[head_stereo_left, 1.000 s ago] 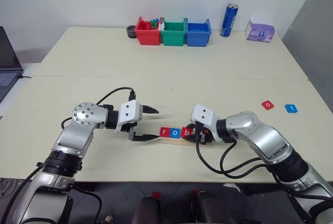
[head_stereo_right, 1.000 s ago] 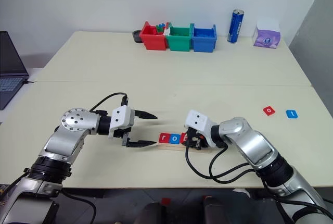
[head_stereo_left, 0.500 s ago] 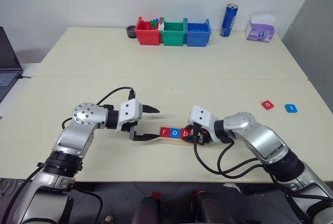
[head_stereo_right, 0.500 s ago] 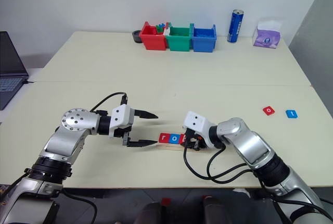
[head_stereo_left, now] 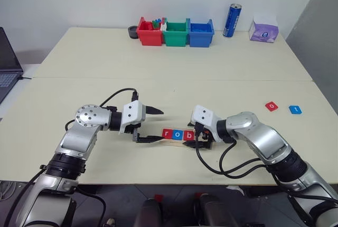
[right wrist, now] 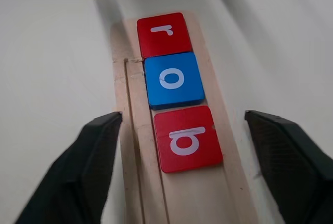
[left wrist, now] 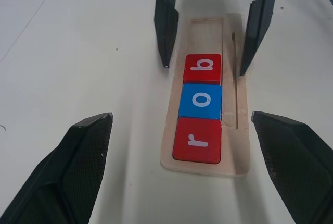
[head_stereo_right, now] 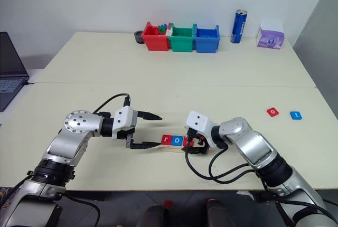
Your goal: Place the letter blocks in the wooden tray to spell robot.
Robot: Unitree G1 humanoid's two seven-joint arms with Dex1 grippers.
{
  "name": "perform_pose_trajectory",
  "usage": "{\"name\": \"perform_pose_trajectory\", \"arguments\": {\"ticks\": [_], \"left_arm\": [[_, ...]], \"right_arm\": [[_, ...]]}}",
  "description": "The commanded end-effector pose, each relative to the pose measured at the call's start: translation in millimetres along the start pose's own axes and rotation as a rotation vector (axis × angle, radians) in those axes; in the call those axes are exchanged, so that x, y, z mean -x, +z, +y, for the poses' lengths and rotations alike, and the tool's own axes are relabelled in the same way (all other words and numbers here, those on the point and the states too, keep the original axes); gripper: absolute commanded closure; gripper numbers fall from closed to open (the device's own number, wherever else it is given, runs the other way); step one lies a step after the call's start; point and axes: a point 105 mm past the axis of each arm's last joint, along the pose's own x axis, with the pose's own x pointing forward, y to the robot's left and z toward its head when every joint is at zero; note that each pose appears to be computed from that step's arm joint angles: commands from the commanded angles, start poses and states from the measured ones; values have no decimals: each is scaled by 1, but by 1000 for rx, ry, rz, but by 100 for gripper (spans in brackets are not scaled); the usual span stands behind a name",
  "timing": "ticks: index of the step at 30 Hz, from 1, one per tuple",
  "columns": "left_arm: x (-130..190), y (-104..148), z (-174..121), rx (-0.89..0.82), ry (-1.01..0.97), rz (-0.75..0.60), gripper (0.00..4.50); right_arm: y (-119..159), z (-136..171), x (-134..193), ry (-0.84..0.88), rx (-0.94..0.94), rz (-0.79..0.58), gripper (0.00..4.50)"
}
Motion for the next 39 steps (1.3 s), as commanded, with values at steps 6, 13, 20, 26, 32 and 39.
{"name": "perform_pose_trajectory", "arguments": {"ticks": [6, 13, 20, 26, 32, 39], "left_arm": [[3, 4, 4, -29, 21, -14, 0], [1, 3, 1, -25, 13, -14, 0], [-1, 8, 2, -34, 8, -22, 0], [-2, 11, 3, -34, 9, -22, 0], [-1, 9, 2, -33, 12, -19, 0], [0, 7, 2, -35, 13, -15, 0]], "right_arm": [[26, 5, 22, -20, 48, -90, 5], [5, 7, 30, -80, 60, -48, 210], [-4, 5, 30, -98, 78, -12, 445], [-12, 3, 27, -96, 90, 34, 445], [-18, -2, 23, -98, 111, 71, 445], [-16, -3, 12, -82, 121, 65, 445]]}}
